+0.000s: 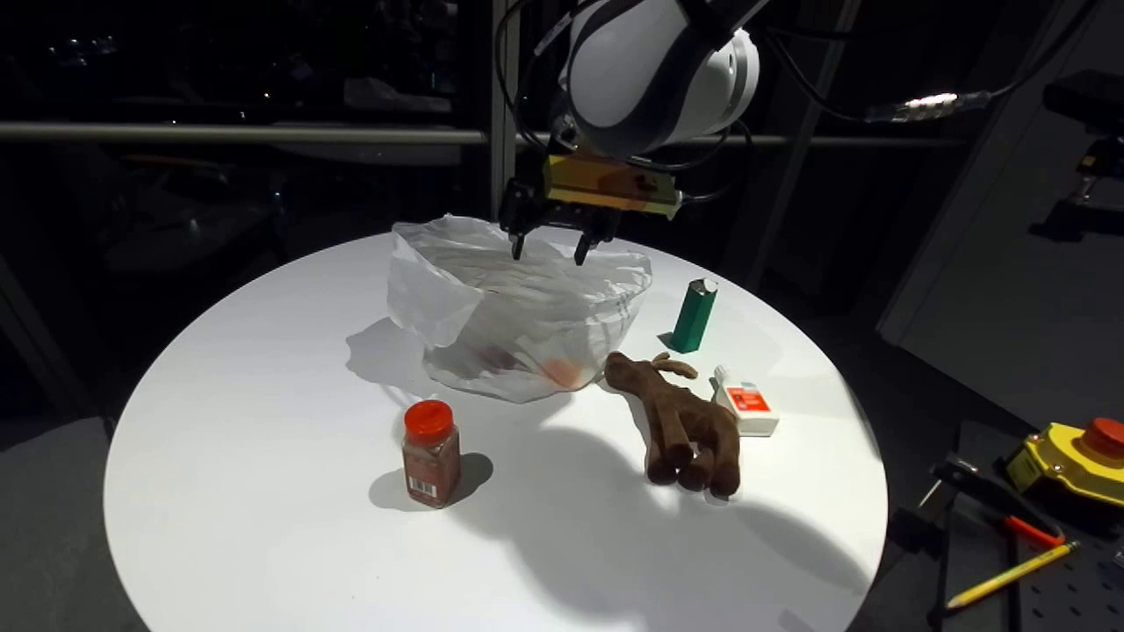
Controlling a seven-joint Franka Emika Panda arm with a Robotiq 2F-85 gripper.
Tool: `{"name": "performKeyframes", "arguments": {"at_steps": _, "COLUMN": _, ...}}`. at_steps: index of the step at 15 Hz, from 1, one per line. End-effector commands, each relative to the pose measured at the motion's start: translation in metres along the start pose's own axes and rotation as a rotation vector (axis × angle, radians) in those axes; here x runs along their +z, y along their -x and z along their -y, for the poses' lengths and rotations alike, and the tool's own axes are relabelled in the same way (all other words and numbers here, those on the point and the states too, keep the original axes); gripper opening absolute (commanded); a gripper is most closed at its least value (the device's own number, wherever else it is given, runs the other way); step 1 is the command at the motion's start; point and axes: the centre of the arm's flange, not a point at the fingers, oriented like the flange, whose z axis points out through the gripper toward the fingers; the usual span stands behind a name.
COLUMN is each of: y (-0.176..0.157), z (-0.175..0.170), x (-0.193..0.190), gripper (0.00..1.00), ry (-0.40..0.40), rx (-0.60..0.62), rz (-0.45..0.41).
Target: Take everything out of the plastic bag
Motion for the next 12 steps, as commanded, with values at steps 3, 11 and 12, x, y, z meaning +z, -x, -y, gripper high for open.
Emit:
{"name": "performKeyframes", "arguments": {"at_steps": 3, "y": -0.011, "z": 0.013, "x": 0.019, "gripper": 0.45, "ry": 0.018, "rx": -0.001, "rz": 0.027}}
{"name": "performKeyframes", "arguments": {"at_steps": 11, "y": 0.014, "z": 0.026, "x": 0.044, "gripper": 0.02, "ry": 0.009, "rx": -0.066, "rz": 0.056}}
{"name": "performKeyframes", "arguments": {"at_steps": 12, "y": 0.020, "z": 0.023, "x": 0.051, "gripper": 0.00, "ry": 0.006, "rx": -0.073, "rz": 0.069}}
